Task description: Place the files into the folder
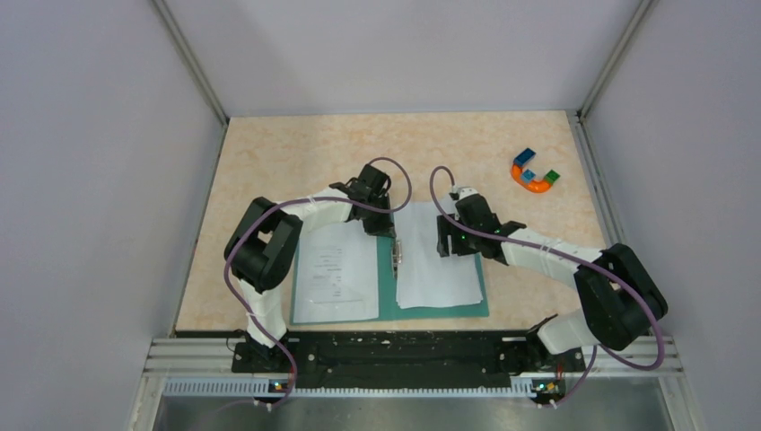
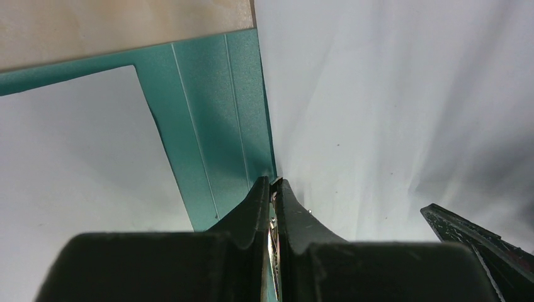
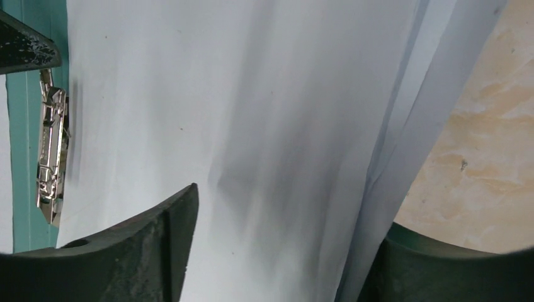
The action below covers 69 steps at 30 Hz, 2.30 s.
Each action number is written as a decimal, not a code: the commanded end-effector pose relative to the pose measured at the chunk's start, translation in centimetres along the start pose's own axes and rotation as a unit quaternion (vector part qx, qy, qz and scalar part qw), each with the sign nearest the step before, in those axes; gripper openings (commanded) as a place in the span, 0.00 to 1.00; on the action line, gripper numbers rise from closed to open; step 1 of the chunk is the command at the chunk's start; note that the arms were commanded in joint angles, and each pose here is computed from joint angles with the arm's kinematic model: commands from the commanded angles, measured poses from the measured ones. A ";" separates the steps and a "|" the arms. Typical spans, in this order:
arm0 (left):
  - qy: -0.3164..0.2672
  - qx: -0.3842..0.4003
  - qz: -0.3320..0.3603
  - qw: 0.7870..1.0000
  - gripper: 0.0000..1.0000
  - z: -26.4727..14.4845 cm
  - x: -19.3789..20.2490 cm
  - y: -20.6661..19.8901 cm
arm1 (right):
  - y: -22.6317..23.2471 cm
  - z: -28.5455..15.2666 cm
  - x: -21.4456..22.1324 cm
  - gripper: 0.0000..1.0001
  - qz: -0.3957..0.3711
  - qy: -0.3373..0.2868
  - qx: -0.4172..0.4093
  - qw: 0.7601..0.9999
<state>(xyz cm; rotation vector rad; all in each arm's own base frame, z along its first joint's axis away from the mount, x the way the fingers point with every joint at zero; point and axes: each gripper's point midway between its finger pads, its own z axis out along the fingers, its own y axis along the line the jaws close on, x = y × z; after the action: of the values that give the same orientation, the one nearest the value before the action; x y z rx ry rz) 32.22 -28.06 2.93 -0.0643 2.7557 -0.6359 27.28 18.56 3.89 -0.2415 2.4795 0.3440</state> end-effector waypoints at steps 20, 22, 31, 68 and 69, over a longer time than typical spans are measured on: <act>0.039 -0.026 0.033 0.998 0.00 0.4 1.1 2.1 | -4.7 0.0 -3.0 0.96 0.139 -0.024 0.033 0.989; 0.040 -0.026 0.035 0.998 0.00 0.4 1.1 2.1 | -5.3 0.3 -4.0 0.96 0.154 -0.040 0.035 0.987; 0.043 -0.020 0.040 0.998 0.00 0.6 1.1 1.9 | -6.3 3.0 -7.4 0.97 0.171 -0.053 0.044 0.983; 0.045 -0.014 0.041 0.998 0.00 0.8 1.1 1.7 | -2.4 3.4 -8.7 0.97 0.127 -0.050 -0.012 0.991; 0.044 -0.014 0.041 0.998 0.00 0.8 1.1 1.7 | -2.2 3.5 -8.7 0.97 0.126 -0.046 -0.017 0.991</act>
<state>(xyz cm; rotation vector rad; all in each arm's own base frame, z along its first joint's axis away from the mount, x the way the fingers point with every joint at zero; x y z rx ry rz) 32.03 -28.05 2.81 0.0651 2.7898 -0.6747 35.74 17.48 3.99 0.1174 2.4631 0.4529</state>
